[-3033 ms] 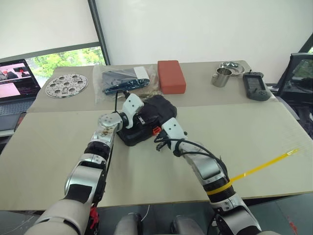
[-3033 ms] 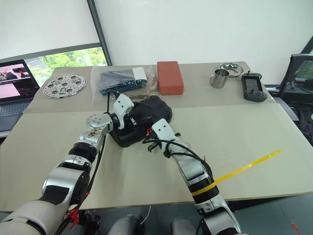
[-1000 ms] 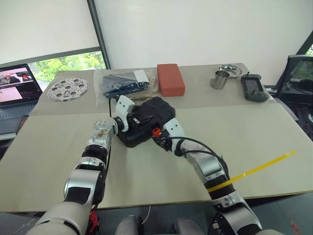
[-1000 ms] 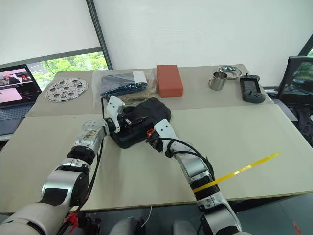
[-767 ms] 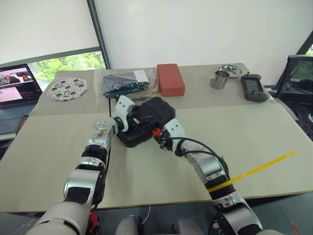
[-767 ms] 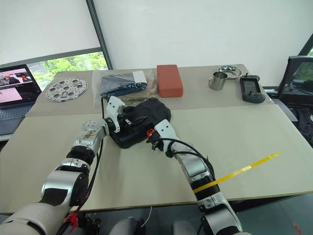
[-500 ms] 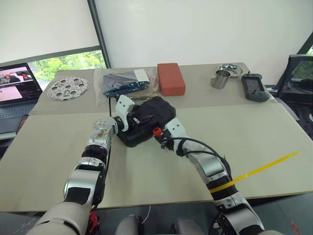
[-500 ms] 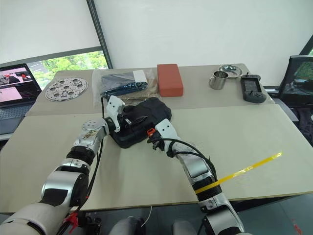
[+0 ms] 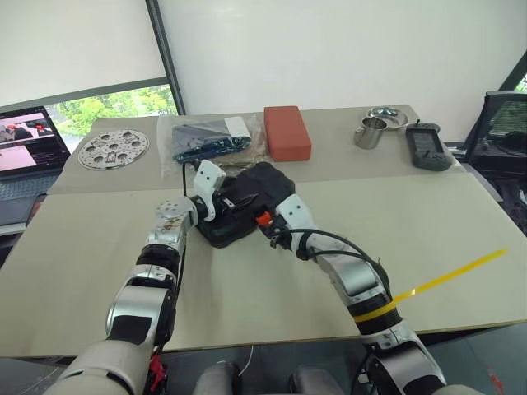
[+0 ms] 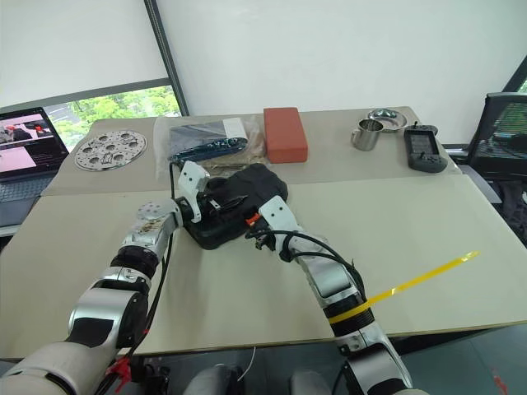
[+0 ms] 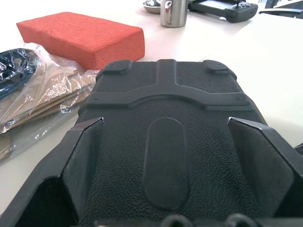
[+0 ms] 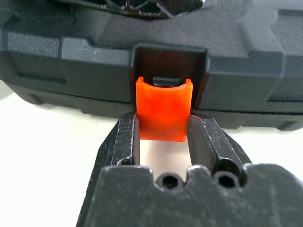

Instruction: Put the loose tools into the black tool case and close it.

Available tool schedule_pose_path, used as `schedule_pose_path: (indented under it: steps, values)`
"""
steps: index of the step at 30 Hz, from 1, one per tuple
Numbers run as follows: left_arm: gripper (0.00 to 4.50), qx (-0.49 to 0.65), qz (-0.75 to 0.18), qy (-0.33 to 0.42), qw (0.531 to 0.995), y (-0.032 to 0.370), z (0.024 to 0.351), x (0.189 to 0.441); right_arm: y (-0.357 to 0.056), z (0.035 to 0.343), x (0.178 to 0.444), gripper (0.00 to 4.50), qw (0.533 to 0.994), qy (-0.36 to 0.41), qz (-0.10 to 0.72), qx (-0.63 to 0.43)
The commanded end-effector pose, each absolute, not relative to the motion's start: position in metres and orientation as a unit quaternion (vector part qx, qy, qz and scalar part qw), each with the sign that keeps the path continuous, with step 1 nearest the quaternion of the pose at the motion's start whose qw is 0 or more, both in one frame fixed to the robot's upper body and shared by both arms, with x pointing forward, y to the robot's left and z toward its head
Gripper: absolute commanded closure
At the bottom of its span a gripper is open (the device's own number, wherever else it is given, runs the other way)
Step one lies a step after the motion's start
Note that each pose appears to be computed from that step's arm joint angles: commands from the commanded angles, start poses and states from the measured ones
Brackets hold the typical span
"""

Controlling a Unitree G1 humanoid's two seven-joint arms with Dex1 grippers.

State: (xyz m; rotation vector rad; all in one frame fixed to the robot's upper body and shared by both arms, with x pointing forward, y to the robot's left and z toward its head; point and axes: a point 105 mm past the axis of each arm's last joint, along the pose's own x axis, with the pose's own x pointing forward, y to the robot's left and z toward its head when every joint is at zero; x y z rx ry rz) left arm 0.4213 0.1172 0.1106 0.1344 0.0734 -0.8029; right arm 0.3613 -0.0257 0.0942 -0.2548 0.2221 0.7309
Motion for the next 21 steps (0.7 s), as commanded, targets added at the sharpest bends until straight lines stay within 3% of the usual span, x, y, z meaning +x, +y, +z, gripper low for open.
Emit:
schedule_pose_path:
  steps: [1, 5, 14, 18, 21]
  values:
    - [0.0, 0.053, -0.382, 0.154, 0.91, 0.128, 0.042, 0.399, -0.016, 0.13, 0.364, 2.35, 0.924, 0.038, 0.364, -0.111]
    - [0.0, 0.052, -0.383, 0.155, 0.909, 0.127, 0.041, 0.399, -0.024, 0.134, 0.361, 1.23, 0.928, 0.029, 0.356, -0.103]
    - [0.0, 0.051, -0.386, 0.159, 0.907, 0.125, 0.039, 0.397, -0.054, 0.145, 0.335, 1.23, 0.933, 0.025, 0.35, -0.081]
    - [0.0, 0.052, -0.388, 0.16, 0.906, 0.124, 0.038, 0.397, -0.054, 0.133, 0.327, 2.29, 0.931, 0.043, 0.354, -0.082]
    - [0.0, 0.052, -0.388, 0.16, 0.906, 0.124, 0.038, 0.397, -0.048, 0.126, 0.328, 3.36, 0.929, 0.053, 0.357, -0.082]
